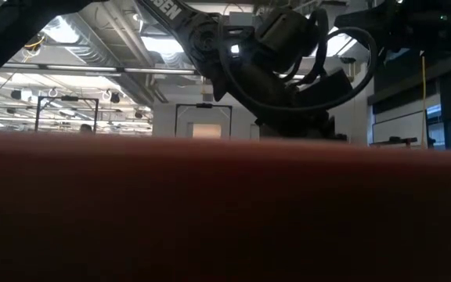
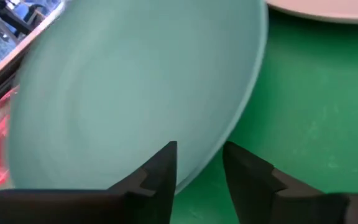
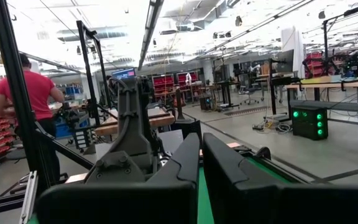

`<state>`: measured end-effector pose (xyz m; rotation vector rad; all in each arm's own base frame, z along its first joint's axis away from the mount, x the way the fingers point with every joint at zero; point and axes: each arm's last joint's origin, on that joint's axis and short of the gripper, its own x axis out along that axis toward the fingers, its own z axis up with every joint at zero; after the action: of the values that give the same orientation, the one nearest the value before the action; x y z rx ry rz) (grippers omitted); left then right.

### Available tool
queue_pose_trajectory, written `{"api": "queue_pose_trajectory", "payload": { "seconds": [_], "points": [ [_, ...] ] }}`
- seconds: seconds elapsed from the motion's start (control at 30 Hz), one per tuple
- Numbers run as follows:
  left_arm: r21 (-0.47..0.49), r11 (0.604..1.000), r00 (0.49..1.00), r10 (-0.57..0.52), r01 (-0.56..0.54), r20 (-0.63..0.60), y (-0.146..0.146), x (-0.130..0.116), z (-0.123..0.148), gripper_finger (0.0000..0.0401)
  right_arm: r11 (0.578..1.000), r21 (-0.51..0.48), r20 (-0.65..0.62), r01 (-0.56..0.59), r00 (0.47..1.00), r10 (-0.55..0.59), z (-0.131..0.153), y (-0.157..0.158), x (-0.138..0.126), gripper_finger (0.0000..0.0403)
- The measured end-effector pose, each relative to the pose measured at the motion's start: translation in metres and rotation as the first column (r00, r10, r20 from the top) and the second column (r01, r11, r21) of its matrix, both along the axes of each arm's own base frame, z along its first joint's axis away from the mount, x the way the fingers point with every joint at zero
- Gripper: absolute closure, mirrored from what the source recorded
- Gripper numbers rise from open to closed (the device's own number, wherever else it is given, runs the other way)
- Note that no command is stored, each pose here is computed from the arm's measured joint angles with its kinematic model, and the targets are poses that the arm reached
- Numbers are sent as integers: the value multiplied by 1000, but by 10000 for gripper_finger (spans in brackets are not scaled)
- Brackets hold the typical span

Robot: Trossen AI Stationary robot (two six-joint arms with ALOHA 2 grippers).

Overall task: Stack plastic plates
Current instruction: Stack the blue plate on top of the gray plate

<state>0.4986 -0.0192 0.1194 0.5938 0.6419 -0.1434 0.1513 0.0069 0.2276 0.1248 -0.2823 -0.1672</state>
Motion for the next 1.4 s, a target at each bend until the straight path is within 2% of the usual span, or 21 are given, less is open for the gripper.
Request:
{"api": "queue_pose_trajectory", "payload": {
  "seconds": [0.4, 0.7, 0.93, 1.1, 1.23, 1.4],
  "points": [
    [32, 999, 1000, -24, 24, 0, 0, 0, 0, 391, 1000, 0, -1, 0, 1000, 0, 0, 0, 0, 386],
    [48, 999, 1000, -14, 14, 2, -4, 0, 2, 389, 1000, -1, -1, 0, 1000, 0, 0, 0, 0, 386],
    [115, 992, 998, -52, 48, 39, -33, 0, 25, 393, 1000, -21, 8, 2, 1000, -2, 2, 0, -2, 386],
    [113, 988, 993, -111, 105, 49, -57, -5, 34, 392, 993, -5, 50, -116, 992, 116, 11, 3, -3, 386],
    [52, 974, 973, -223, 220, 62, -76, -7, 37, 392, 964, -9, 77, -264, 961, 264, 21, 7, -2, 386],
    [-88, 911, 914, -398, 404, 78, -96, -12, 37, 392, 938, -9, 84, -346, 935, 345, 24, 10, -2, 386]
  ]
}}
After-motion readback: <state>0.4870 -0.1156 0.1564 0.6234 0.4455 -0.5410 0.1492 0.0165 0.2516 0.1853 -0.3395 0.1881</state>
